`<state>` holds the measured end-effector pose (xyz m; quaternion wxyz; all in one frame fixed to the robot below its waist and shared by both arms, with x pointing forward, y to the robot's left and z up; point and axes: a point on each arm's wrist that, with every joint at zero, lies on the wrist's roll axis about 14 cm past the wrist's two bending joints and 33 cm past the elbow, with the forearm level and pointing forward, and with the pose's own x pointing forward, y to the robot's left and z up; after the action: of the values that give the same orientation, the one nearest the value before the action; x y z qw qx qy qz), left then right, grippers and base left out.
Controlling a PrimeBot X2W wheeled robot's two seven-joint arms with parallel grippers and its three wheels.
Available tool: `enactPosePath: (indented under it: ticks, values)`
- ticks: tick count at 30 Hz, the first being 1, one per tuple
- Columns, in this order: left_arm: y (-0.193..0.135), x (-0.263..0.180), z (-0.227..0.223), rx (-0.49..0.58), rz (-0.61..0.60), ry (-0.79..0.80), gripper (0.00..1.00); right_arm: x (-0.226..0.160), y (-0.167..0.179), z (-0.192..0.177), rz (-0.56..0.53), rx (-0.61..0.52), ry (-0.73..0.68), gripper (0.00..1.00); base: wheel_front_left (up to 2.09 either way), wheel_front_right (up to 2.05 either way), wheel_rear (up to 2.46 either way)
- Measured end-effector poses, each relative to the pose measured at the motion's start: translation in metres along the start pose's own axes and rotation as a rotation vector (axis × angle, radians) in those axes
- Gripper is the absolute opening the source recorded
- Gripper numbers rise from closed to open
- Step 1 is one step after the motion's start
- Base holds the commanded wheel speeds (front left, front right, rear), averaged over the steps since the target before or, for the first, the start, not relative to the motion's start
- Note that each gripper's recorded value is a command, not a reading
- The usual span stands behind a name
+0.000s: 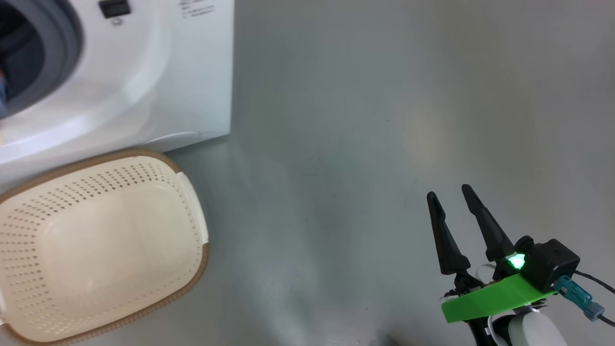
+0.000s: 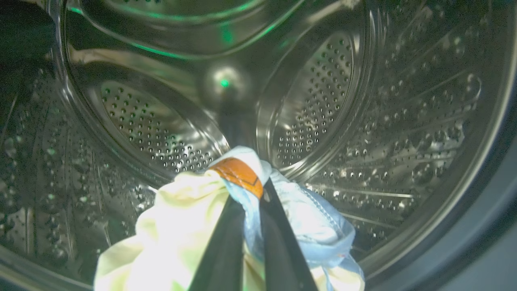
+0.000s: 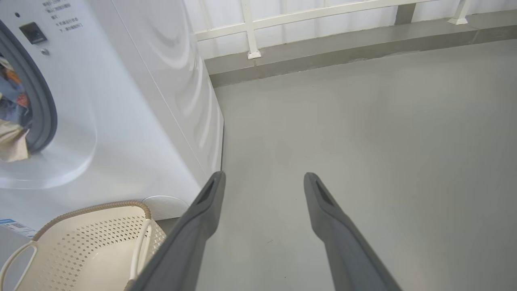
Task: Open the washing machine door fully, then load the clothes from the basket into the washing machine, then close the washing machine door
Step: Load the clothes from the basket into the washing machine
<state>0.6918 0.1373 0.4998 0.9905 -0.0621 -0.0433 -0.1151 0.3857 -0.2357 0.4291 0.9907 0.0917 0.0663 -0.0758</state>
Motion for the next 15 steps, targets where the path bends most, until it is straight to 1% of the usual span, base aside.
enactPosePath:
  ticks: [3, 6, 7, 8, 9, 10, 12, 15]
  values:
    - [0.001, 0.009, 0.019, 0.017, 0.003, -0.069, 0.0, 0.0, -0.002, -0.001, -0.007, -0.004, 0.005, 1.0, 0.0, 0.0, 0.0]
    - [0.007, 0.01, 0.024, 0.014, 0.028, -0.095, 0.0, 0.0, -0.003, -0.001, -0.01, -0.006, 0.005, 1.0, 0.0, 0.0, 0.0]
    - [0.007, 0.009, 0.022, 0.004, 0.035, -0.092, 0.24, 0.0, -0.002, -0.002, -0.007, -0.005, 0.006, 1.0, 0.0, 0.0, 0.0]
    - [0.008, 0.007, 0.02, 0.004, 0.039, -0.087, 0.45, 0.0, -0.001, -0.002, -0.004, -0.004, 0.006, 1.0, 0.0, 0.0, 0.0]
    - [0.008, 0.006, 0.016, -0.002, 0.046, -0.08, 0.95, 0.0, 0.0, -0.002, -0.001, -0.003, 0.007, 1.0, 0.0, 0.0, 0.0]
    - [0.009, 0.004, 0.009, -0.009, 0.053, -0.059, 1.0, 0.001, 0.001, -0.002, 0.001, -0.002, 0.007, 1.0, 0.0, 0.0, 0.0]
    - [0.007, -0.004, -0.011, 0.012, 0.045, 0.002, 1.0, 0.001, 0.002, -0.002, 0.005, 0.0, 0.006, 1.0, 0.0, 0.0, 0.0]
    - [0.007, -0.015, -0.035, 0.015, 0.048, 0.078, 1.0, 0.002, 0.005, -0.002, 0.015, 0.004, 0.004, 1.0, 0.0, 0.0, 0.0]
